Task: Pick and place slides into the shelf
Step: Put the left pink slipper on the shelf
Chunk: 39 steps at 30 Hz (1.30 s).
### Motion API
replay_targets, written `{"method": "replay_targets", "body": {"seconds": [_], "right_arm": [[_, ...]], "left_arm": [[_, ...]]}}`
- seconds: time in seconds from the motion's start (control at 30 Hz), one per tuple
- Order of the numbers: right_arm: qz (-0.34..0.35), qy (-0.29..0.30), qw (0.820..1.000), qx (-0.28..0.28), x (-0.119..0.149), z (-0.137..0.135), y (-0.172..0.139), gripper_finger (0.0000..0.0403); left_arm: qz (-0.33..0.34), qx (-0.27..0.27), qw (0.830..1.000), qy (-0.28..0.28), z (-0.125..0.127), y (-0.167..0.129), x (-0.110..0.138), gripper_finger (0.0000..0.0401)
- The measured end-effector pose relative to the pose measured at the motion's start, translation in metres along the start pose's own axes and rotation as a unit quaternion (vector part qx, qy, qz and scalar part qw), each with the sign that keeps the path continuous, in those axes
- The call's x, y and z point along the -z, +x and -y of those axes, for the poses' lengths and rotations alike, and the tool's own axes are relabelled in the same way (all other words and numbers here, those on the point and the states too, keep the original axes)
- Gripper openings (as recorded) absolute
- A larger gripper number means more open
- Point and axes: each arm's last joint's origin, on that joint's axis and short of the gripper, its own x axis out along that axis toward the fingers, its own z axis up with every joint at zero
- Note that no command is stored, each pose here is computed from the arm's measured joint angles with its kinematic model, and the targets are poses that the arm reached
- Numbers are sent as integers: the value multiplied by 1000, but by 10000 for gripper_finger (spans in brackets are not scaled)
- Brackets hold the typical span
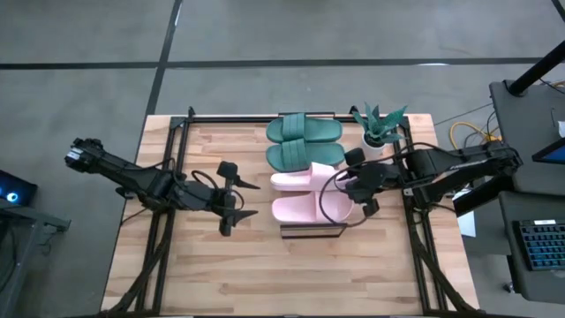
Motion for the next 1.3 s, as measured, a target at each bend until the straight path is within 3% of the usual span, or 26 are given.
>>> {"method": "replay_targets", "body": {"seconds": [0.27, 0.43, 0.6, 0.8, 1.07, 1.3], "right_arm": [[-32, 0, 999, -2, 7, -6, 11, 118], [-55, -6, 998, 40, 10, -5, 13, 74], [-58, -33, 997, 43, 10, -5, 13, 28], [-55, -44, 996, 51, 8, -10, 13, 28], [-43, -84, 990, 106, -1, -25, 5, 24], [-64, -99, 976, 186, -1, -31, 3, 24]], "left_arm": [[0, -1, 1000, 0, 0, 0, 0, 297], [0, -1, 1000, 0, 0, 0, 0, 297], [0, -1, 1000, 0, 0, 0, 0, 297], [0, -1, 1000, 0, 0, 0, 0, 297], [0, -1, 1000, 0, 0, 0, 0, 297], [0, -1, 1000, 0, 0, 0, 0, 297]]}}
